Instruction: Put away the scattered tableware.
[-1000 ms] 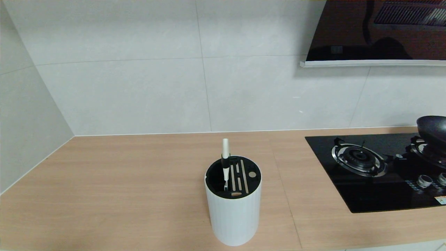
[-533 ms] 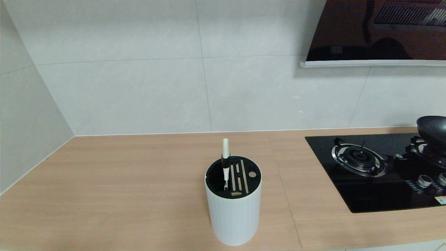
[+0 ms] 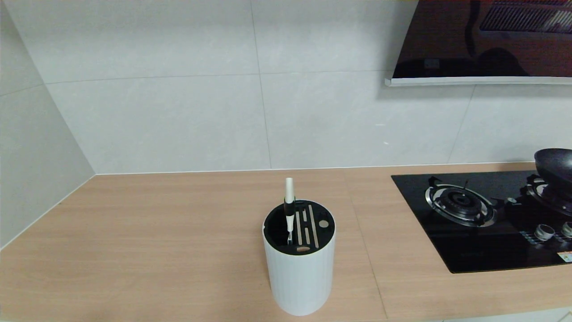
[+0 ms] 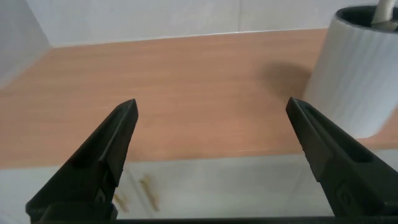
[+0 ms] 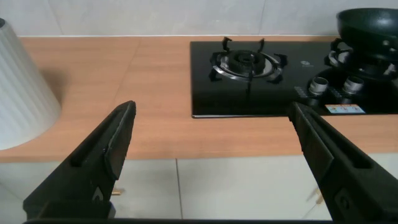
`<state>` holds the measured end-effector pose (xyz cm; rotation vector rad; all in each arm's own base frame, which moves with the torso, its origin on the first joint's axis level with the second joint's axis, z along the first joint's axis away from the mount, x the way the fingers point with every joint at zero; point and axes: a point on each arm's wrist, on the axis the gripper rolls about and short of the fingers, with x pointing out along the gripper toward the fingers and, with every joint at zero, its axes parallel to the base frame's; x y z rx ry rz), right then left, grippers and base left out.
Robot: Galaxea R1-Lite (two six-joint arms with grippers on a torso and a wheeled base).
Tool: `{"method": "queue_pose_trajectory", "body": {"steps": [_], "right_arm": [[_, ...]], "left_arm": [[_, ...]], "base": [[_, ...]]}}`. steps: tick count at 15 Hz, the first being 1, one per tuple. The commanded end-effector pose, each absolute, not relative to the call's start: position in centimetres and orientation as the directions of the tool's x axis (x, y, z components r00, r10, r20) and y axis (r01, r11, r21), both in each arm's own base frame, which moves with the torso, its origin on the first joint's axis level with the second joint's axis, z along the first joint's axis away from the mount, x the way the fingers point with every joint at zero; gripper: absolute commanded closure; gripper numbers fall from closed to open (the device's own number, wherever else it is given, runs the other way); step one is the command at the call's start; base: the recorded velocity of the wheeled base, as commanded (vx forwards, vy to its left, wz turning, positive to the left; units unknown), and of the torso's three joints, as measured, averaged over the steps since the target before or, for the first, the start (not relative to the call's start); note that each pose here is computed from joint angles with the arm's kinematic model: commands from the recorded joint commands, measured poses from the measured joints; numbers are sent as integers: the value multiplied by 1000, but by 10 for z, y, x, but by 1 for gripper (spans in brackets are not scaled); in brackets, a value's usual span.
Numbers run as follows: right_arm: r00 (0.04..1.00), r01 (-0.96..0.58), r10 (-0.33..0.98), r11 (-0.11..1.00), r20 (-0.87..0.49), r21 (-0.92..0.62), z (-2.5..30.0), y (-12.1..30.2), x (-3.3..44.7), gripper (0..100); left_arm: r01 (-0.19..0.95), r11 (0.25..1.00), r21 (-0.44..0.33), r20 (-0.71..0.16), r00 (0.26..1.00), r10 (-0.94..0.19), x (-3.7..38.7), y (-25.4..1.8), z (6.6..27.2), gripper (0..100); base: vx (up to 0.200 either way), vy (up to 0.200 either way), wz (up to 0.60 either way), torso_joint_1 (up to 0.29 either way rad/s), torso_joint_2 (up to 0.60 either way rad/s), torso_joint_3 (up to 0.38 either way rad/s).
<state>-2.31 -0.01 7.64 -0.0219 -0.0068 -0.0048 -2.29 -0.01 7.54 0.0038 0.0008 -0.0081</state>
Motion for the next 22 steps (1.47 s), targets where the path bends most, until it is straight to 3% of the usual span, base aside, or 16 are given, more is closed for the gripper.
{"method": "queue_pose_trajectory", "body": {"steps": [1,22], "right_arm": [[1000,2,-2,1000,5,-21,76,0,-23,0],[1000,2,-2,1000,3,-14,76,0,-23,0]], "left_arm": [[8,1000,2,0,1000,-8,-23,0,75,0],[8,1000,2,0,1000,-8,-23,0,75,0]], "base": [[0,0,0,0,0,0],[0,0,0,0,0,0]]}}
